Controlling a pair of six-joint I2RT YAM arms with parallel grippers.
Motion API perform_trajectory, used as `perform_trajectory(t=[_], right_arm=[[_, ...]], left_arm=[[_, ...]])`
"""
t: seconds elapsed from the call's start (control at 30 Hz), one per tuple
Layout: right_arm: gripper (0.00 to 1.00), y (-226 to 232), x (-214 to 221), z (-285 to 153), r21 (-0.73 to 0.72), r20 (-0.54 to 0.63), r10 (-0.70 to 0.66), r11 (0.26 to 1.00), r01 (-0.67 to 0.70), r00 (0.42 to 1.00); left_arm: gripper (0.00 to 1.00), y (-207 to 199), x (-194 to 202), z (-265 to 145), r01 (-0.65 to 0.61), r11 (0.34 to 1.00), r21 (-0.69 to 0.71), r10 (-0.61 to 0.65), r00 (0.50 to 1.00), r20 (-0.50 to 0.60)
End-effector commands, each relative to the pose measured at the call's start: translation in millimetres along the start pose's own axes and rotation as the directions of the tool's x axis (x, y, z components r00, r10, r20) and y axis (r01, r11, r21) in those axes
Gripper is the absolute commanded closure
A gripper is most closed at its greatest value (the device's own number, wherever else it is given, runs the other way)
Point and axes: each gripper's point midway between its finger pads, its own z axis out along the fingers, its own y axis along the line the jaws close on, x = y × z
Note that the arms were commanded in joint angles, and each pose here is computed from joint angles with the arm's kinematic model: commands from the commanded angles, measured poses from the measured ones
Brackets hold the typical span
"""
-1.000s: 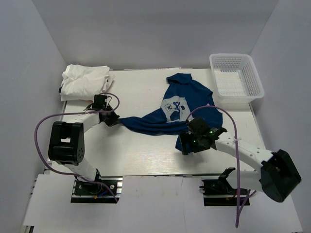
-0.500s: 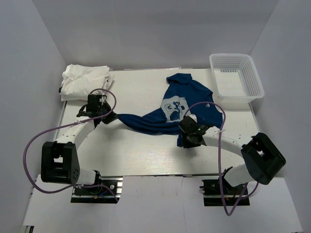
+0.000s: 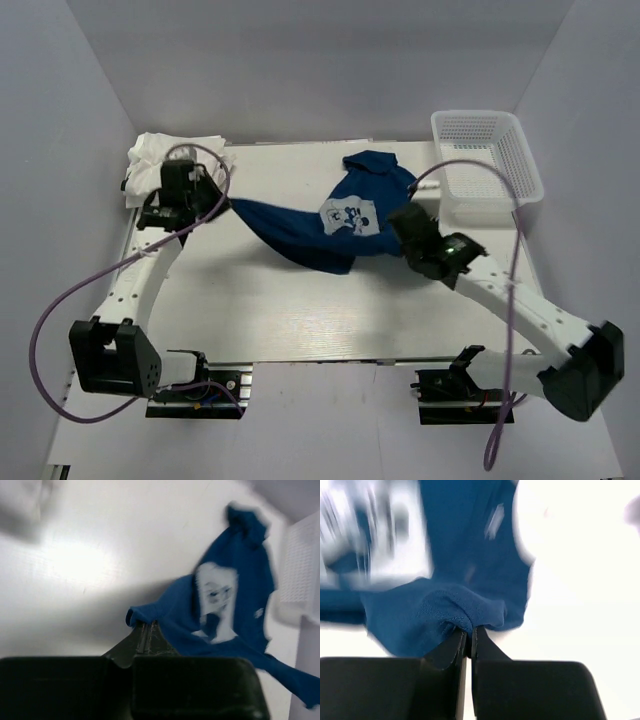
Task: Fold and stack the t-shirts
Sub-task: Flatten out the tshirt
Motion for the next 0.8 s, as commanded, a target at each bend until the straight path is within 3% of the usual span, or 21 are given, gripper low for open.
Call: perform_trajectory(t=[0.0, 0.1, 0.2, 0.23, 0.3, 0.37, 0.4, 0.57, 0.7, 0.77], right_arm=[[1.0, -55.9, -100.6, -59.1, 0.15, 0.286, 0.072, 0.981, -0.119, 0.956], [1.0, -77.7, -160.6, -104.4, 0.145, 0.441, 0.088, 0.975, -0.168, 0.893], [1.0, -97.3, -215.1, -153.6, 0.094, 0.595, 0.118, 0.972, -0.214, 0.795], [1.0, -107.9, -242.1, -180.8, 0.051, 0.671, 0.159, 0.964, -0.26, 0.724], [1.0, -114.2, -258.7, -204.3, 0.035, 0.718, 0.113, 0.98, -0.198, 0.687], [1.0, -129.1, -284.8, -245.4, -0.027, 0.785, 0.143, 0.98, -0.197, 0.603], [1.0, -131.9, -290.0, -256.6, -0.049, 0.797, 0.151, 0.981, -0.188, 0.584], [1.0, -151.0, -313.1, -345.0, -0.223, 0.877, 0.22, 0.974, -0.045, 0.428], [1.0, -175.3, -305.2, -396.7, -0.301, 0.909, 0.283, 0.954, 0.011, 0.307], [1.0, -174.6, -304.2, -409.2, -0.319, 0.915, 0.291, 0.946, 0.056, 0.28]], left_arm=[[1.0, -53.6, -86.2, -73.4, -0.107, 0.992, 0.074, 0.083, 0.958, 0.273], [1.0, -79.4, -125.7, -115.8, -0.15, 0.985, 0.089, 0.105, 0.918, 0.382], [1.0, -100.6, -155.5, -159.5, -0.181, 0.978, 0.105, 0.111, 0.874, 0.474], [1.0, -106.1, -160.9, -174.0, -0.195, 0.974, 0.112, 0.114, 0.859, 0.499], [1.0, -114.7, -177.1, -210.4, -0.201, 0.974, 0.108, 0.106, 0.819, 0.564], [1.0, -127.7, -190.6, -251.6, -0.225, 0.966, 0.127, 0.096, 0.769, 0.632], [1.0, -129.3, -190.7, -262.2, -0.227, 0.965, 0.13, 0.094, 0.766, 0.636], [1.0, -148.0, -196.2, -372.3, -0.303, 0.936, 0.181, 0.052, 0.626, 0.778], [1.0, -147.8, -186.6, -429.9, -0.326, 0.923, 0.206, 0.008, 0.549, 0.836], [1.0, -148.5, -184.4, -444.5, -0.335, 0.917, 0.214, -0.006, 0.527, 0.85]])
